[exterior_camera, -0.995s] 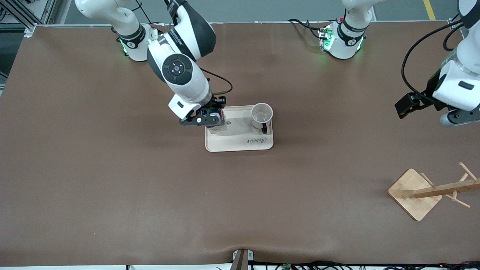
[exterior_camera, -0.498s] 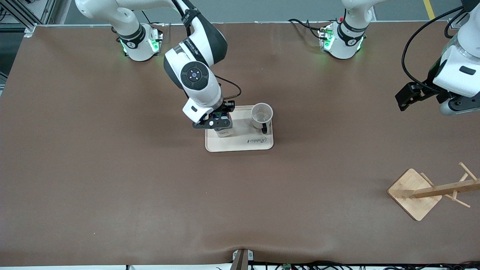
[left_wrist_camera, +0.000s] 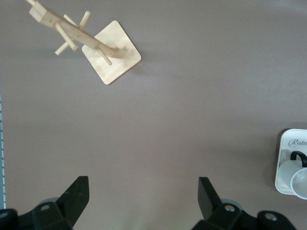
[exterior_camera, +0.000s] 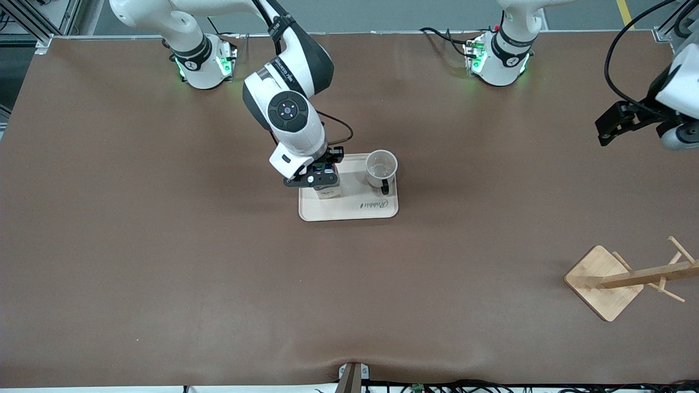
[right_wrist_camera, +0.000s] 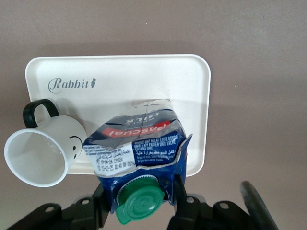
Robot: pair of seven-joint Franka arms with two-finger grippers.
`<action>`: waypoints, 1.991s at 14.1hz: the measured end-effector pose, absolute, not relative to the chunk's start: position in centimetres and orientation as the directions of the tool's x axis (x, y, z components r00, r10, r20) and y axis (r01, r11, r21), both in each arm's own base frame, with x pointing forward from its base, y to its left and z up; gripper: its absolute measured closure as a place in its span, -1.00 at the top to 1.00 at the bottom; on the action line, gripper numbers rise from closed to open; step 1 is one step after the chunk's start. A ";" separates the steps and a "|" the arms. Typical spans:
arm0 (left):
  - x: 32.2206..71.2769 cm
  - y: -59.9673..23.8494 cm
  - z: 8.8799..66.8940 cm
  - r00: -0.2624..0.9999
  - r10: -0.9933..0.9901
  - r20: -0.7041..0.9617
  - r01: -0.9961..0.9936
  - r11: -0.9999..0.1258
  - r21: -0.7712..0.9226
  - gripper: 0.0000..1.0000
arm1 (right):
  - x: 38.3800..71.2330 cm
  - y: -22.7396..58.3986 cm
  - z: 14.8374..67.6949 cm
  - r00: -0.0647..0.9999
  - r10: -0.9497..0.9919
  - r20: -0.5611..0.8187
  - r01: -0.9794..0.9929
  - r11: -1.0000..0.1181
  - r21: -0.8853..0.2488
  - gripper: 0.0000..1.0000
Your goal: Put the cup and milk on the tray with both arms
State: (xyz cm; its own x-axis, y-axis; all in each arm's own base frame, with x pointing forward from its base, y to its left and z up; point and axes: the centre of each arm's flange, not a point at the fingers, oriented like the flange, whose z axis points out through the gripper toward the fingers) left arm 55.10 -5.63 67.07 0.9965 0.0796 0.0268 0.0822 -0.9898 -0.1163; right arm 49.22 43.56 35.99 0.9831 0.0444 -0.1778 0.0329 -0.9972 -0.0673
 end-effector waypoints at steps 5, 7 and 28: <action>53.5 -2.3 66.7 0.992 0.128 0.010 0.129 -0.990 -0.054 1.00 | 49.4 43.1 35.7 0.982 0.032 -0.187 0.022 -0.998 -0.056 0.96; 53.0 -2.7 66.8 0.992 0.122 0.028 0.124 -0.991 -0.054 1.00 | 49.4 42.9 35.6 0.981 0.030 -0.192 0.020 -0.998 -0.052 1.00; 52.8 -4.0 66.3 0.994 0.100 0.034 0.102 -0.993 -0.053 1.00 | 61.5 18.3 57.3 0.947 -0.264 -0.181 -0.272 -0.962 -0.021 1.00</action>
